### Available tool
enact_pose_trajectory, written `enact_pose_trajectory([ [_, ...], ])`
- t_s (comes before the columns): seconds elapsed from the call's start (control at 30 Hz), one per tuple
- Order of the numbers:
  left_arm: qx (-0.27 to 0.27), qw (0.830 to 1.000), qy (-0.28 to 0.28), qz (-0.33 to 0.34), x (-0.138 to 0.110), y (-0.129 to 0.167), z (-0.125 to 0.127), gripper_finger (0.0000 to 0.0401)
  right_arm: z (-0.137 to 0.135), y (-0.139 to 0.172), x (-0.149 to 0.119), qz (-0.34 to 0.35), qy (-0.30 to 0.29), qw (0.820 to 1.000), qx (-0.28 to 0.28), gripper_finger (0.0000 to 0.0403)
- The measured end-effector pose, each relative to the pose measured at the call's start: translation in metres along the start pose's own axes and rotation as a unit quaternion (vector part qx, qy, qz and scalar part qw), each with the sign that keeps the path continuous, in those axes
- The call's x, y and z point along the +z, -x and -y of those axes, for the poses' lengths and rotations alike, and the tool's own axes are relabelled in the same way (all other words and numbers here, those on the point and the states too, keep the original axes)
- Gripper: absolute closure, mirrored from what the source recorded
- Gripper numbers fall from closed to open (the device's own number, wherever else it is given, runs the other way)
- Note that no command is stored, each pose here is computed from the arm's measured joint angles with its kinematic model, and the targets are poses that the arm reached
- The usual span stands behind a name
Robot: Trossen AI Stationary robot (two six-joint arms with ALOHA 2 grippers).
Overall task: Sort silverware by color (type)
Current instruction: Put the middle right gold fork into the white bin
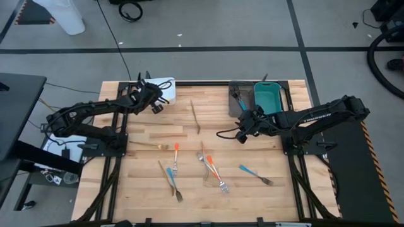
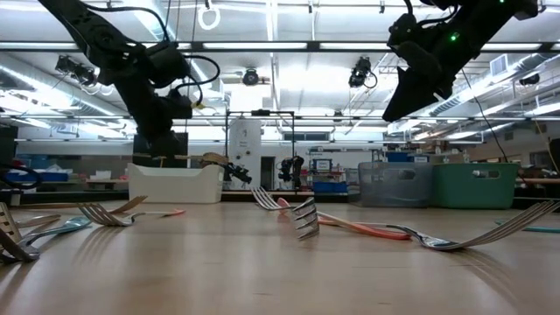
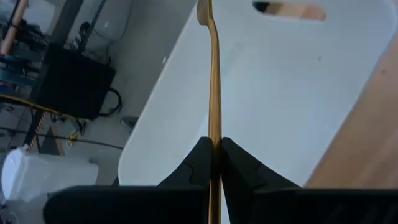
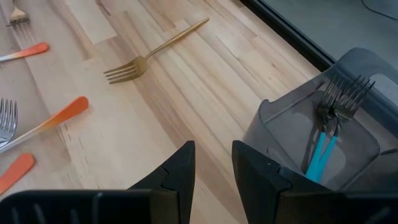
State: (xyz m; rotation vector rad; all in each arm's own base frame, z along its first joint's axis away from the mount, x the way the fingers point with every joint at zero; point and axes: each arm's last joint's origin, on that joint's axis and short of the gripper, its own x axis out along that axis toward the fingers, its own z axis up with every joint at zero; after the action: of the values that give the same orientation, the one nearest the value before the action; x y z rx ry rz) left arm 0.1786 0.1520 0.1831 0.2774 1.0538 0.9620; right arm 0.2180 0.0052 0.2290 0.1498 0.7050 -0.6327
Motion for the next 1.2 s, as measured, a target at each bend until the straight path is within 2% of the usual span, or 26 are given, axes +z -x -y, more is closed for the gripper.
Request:
enact_pose_trajectory([
  [0.43, 0.003, 0.999, -0.008, -0.039, -0.009, -0.005, -0.007, 0.0377, 0.000, 0.000, 0.000, 0.000, -0.008, 1.000, 0.000, 0.0286],
  [0.73, -0.017, 0.999, -0.028, -0.011, -0.006, -0.007, -0.009, 0.0377, 0.000, 0.000, 0.000, -0.001, -0.012, 1.000, 0.001, 0.0286],
  [0.97, -0.040, 0.999, -0.013, 0.000, -0.008, -0.012, -0.016, 0.0377, 0.000, 0.000, 0.000, -0.001, -0.012, 1.000, 0.002, 0.0286],
  [1.2, -0.047, 0.999, -0.023, 0.002, -0.010, -0.014, -0.020, 0.0377, -0.002, 0.000, 0.002, 0.004, -0.015, 1.000, 0.014, 0.0286],
])
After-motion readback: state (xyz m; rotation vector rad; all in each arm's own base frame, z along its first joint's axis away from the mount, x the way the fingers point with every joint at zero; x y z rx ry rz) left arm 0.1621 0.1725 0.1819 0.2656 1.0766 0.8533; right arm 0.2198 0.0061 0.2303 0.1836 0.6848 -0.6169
